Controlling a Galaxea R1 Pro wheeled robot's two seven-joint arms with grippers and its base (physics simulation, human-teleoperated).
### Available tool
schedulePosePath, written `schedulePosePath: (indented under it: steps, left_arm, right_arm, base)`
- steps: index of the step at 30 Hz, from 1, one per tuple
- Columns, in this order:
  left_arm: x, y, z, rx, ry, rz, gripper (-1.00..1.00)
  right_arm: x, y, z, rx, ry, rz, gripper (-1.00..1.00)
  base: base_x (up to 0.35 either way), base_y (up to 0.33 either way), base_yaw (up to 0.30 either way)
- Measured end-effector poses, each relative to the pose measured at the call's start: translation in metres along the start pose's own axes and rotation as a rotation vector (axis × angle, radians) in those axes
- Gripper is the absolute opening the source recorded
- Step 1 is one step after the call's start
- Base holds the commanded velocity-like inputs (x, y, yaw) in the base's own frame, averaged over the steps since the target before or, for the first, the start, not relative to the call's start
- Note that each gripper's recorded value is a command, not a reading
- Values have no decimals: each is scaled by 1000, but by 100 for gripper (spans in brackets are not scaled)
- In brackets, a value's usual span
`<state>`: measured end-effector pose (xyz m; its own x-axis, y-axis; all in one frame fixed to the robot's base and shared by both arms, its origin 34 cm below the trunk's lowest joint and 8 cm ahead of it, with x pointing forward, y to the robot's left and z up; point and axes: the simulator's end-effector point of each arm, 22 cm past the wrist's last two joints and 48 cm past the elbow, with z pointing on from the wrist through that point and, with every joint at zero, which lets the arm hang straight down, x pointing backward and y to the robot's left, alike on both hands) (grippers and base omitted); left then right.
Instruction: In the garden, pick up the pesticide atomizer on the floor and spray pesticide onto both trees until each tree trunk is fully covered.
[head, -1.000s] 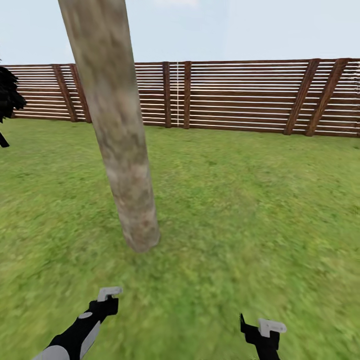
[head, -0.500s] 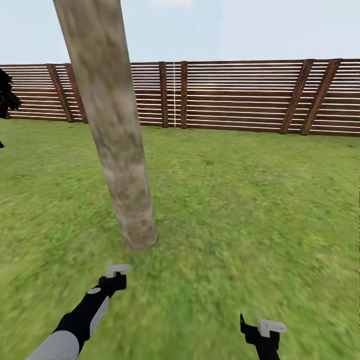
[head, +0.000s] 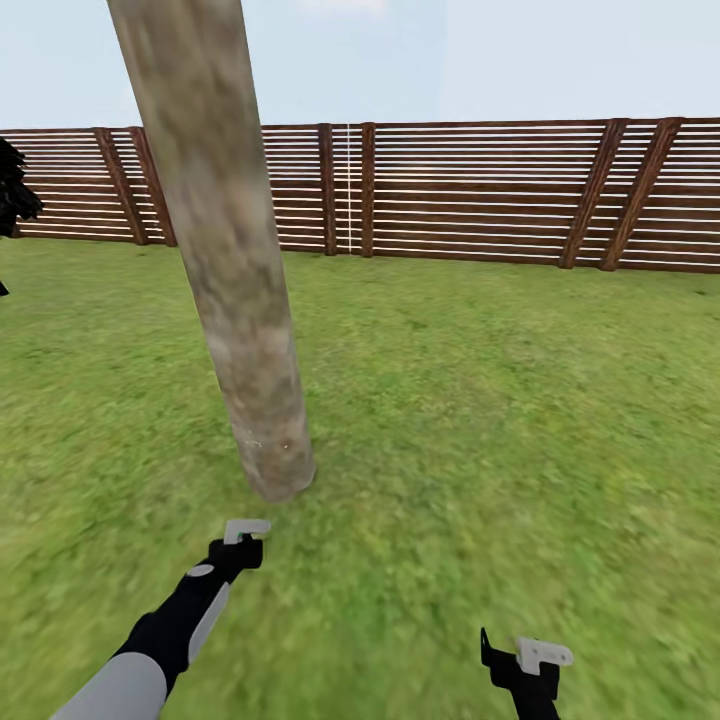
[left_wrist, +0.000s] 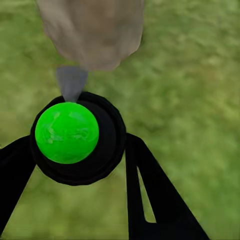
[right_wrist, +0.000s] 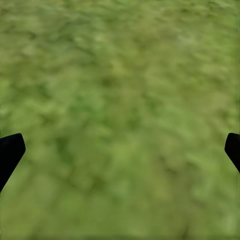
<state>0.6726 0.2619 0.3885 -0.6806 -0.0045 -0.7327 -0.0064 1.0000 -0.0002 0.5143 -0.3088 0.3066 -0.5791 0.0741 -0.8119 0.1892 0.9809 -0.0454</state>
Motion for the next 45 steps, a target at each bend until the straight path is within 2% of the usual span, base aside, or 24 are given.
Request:
schedulePosePath:
  steps: [2, 5, 12, 18, 21, 23, 24, 26, 29, 32, 34, 35, 38, 40, 41, 43, 45]
  left_arm:
    - [4, -3, -1, -2, 4, 0, -100]
    - [-2, 2, -1, -50, -7, -7, -100]
    - [-20, 5, -3, -64, -42, -4, -100]
    - [-5, 9, -3, -76, -19, 4, -100]
    - [-6, 5, -2, -72, -19, 0, -100]
    - [6, 4, -1, -71, 8, 2, -100]
    - [27, 7, 0, -78, 53, 5, -100]
    - [41, 11, 1, -83, 79, 13, -100]
    - [36, 3, 1, -73, 68, 5, -100]
    - [35, -19, 1, -46, 65, -9, -100]
    - [35, -43, 0, -15, 69, -21, -100]
    - [35, -44, 0, -16, 71, -21, -100]
    - [36, -32, 0, -32, 73, -16, -100]
    - [36, 3, 1, -77, 68, 0, -100]
    - [36, 11, 1, -86, 67, 4, -100]
    - [35, 14, 0, -89, 64, 4, -100]
    - [18, 4, 0, -75, 32, 0, -100]
  right_arm:
    - [0, 0, 0, 0, -1, 1, 100]
    - [0, 1, 0, -1, 0, 1, 100]
    - [0, 1, 0, -1, 0, 1, 100]
    - [-1, 0, 0, -1, -1, -2, 100]
    - [-2, -14, 2, 12, -4, -16, 100]
    - [-3, -15, 2, 13, -5, -18, 100]
    - [-2, -16, 2, 13, -5, -18, 100]
    - [-2, -16, 2, 13, -5, -18, 100]
    - [-2, -15, 2, 12, -4, -18, 100]
    - [-2, -15, 2, 12, -4, -18, 100]
    - [-2, -15, 2, 12, -4, -17, 100]
    - [-2, -15, 2, 12, -4, -17, 100]
    - [-2, -15, 2, 12, -4, -17, 100]
    - [-2, -15, 2, 12, -3, -18, 100]
    - [-2, -15, 2, 12, -3, -18, 100]
    - [-2, -15, 2, 13, -3, -18, 100]
    - [-2, -15, 2, 12, -3, -17, 100]
  base:
    - [0, 0, 0]
    - [0, 0, 0]
    - [-30, 0, 0]
    - [-34, 0, 0]
    - [0, 0, 0]
    - [0, 0, 0]
    - [0, 0, 0]
    - [0, 0, 0]
    - [0, 0, 0]
    - [0, 0, 0]
    - [100, 0, 0]
    - [231, 0, 0]
    - [174, 0, 0]
    - [20, 0, 0]
    - [7, 0, 0]
    - [-54, 0, 0]
    - [-242, 0, 0]
